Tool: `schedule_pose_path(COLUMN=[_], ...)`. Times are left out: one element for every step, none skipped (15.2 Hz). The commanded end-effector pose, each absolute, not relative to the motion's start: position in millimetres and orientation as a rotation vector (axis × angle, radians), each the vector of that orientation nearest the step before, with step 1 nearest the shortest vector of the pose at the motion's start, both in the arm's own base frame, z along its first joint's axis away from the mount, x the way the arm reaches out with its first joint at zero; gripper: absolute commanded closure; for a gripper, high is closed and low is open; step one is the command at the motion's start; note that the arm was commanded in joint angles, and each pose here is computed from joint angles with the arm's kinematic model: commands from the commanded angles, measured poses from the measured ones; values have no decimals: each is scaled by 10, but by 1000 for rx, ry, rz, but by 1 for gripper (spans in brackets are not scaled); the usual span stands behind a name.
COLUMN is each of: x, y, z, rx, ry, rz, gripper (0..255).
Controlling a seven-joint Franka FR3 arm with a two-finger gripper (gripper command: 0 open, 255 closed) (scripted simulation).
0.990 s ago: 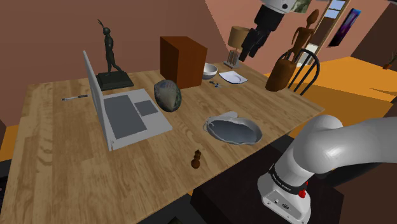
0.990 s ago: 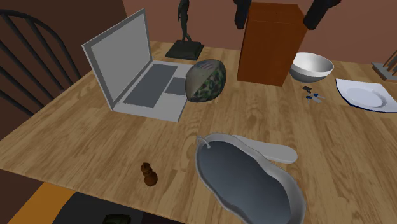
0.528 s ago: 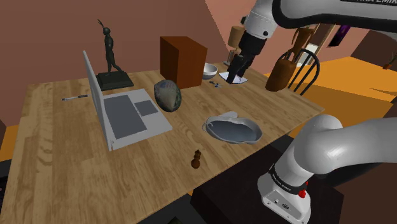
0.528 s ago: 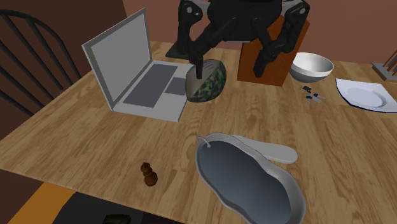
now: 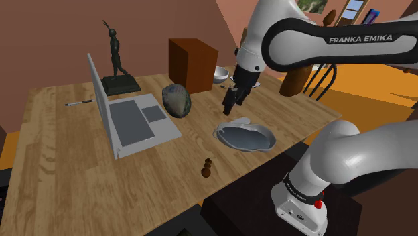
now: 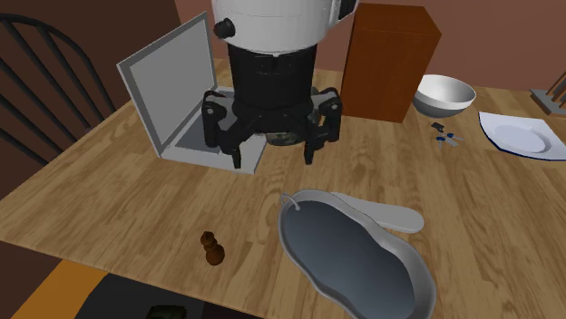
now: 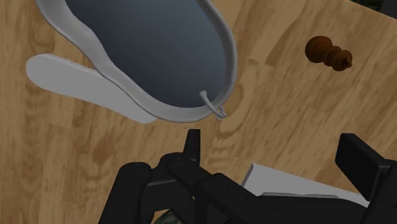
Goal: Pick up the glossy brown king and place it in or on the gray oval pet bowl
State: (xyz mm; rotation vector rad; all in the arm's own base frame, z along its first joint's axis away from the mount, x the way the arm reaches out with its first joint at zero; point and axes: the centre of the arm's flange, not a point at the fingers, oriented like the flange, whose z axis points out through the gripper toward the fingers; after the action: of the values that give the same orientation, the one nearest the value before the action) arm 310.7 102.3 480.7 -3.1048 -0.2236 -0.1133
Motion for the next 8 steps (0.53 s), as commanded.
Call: schedule_pose_path(x=[3019, 3007, 2994, 2981, 2967, 2952, 2936, 2919], y=[1263, 1344, 1425, 1507, 1587, 1668, 1748, 1828], z=[4656, 4553, 4450, 4346, 4243, 4139, 4036, 3932], rx=[-3103, -3104, -3106, -3107, -3108, -3110, -3111, -3112], ry=[-279, -284, -289, -294, -299, -304, -309, -314], rz=[-132, -123, -114, -104, -95, -86, -76, -67], gripper=[0, 0, 0, 0, 0, 0, 0, 0])
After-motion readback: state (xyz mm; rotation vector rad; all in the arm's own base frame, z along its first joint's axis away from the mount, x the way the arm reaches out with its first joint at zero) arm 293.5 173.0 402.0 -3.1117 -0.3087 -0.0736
